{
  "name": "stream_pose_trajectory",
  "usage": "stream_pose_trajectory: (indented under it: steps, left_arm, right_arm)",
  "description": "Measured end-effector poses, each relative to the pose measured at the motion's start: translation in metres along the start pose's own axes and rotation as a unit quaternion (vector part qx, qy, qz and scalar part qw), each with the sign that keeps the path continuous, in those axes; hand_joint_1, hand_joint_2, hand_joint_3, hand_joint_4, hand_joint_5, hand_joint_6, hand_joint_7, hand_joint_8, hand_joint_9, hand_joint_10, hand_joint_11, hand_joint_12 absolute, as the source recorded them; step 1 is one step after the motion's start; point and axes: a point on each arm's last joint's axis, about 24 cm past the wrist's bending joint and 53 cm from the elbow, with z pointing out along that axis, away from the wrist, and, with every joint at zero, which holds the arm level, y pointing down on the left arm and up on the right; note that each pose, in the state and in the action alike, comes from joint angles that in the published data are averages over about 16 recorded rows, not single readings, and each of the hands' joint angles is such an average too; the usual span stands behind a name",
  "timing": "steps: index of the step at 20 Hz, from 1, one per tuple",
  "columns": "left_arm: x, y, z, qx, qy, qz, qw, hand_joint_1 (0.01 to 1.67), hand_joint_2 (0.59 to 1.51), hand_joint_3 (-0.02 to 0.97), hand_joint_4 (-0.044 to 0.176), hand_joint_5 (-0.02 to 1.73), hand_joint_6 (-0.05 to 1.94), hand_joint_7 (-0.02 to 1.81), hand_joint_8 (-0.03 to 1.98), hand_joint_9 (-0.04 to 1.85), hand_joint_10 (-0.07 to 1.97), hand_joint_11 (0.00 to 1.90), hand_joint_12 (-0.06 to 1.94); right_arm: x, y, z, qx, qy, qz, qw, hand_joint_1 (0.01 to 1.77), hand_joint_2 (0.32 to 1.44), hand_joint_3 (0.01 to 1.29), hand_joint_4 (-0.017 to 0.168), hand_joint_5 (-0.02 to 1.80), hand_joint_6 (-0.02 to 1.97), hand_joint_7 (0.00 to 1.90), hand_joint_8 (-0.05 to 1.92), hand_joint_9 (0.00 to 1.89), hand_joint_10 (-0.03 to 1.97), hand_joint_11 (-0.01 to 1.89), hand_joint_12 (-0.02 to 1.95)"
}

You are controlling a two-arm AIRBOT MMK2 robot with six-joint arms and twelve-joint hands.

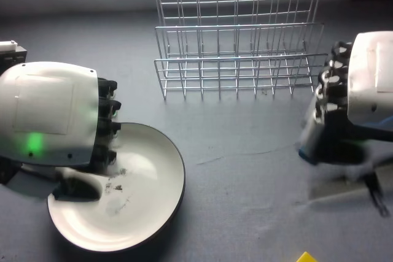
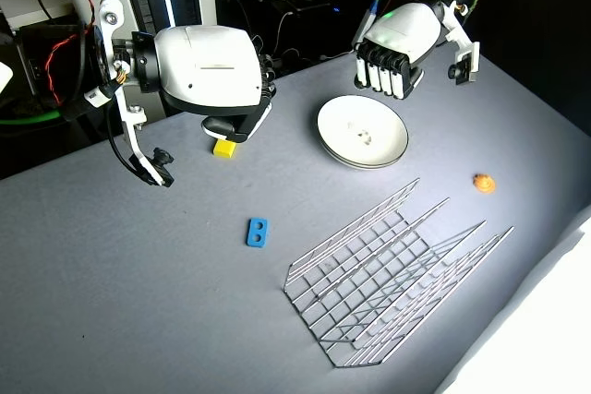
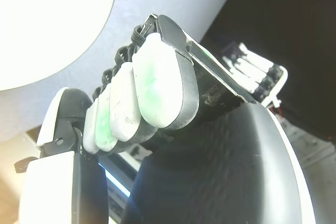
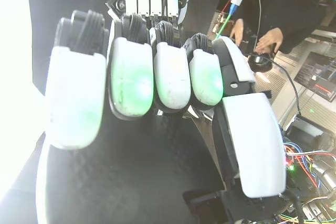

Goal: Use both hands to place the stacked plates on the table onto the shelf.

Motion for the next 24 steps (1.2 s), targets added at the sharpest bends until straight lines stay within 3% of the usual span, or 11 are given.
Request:
stream_pose_trajectory:
  steps: [7, 11, 14, 19, 24]
  left_arm:
    - [-0.002, 0.005, -0.002, -0.007, -0.005, -0.001, 1.0, 0.07, 1.029, 0.038, -0.001, 0.17, 0.19, 0.18, 0.19, 0.21, 0.19, 0.24, 0.2]
    - [-0.004, 0.01, -0.004, -0.013, -0.009, 0.001, 0.9999, 0.02, 1.03, 0.026, 0.0, 0.03, 0.0, 0.03, 0.01, 0.04, 0.01, 0.06, 0.0]
    - [-0.004, 0.013, -0.006, -0.015, -0.009, 0.0, 0.9999, 0.02, 1.032, 0.028, -0.002, 0.01, -0.01, 0.01, -0.01, 0.01, 0.01, 0.02, -0.01]
    - [0.002, 0.01, -0.009, -0.004, 0.004, -0.036, 0.9993, 0.02, 1.034, 0.028, -0.002, 0.02, -0.01, 0.02, -0.01, 0.02, 0.01, 0.02, -0.01]
    - [0.01, 0.001, -0.011, 0.013, 0.021, -0.076, 0.9968, 0.02, 1.036, 0.029, -0.002, 0.02, -0.01, 0.02, -0.01, 0.02, 0.01, 0.02, -0.01]
  right_arm:
    - [-0.003, -0.002, 0.0, 0.004, -0.006, -0.008, 0.9999, 0.1, 1.04, 0.03, 0.002, 0.24, 0.29, 0.27, 0.27, 0.28, 0.28, 0.36, 0.24]
    - [-0.005, -0.005, 0.0, 0.009, -0.01, -0.004, 0.9999, 0.31, 1.0, 0.02, -0.002, 0.06, 0.05, 0.07, 0.03, 0.07, 0.04, 0.11, 0.02]
    - [-0.006, -0.009, -0.001, 0.016, -0.011, 0.0, 0.9998, 0.54, 0.99, 0.02, -0.002, 0.02, 0.02, 0.02, 0.02, 0.01, 0.01, 0.02, 0.0]
    - [-0.006, -0.016, -0.001, 0.03, -0.009, 0.01, 0.9995, 0.97, 0.97, 0.02, -0.003, 0.02, 0.02, 0.02, 0.01, 0.02, 0.01, 0.02, -0.01]
    - [-0.001, -0.022, 0.0, 0.043, 0.001, 0.018, 0.9989, 1.32, 0.97, 0.02, -0.003, 0.02, 0.02, 0.02, 0.01, 0.02, 0.01, 0.02, -0.01]
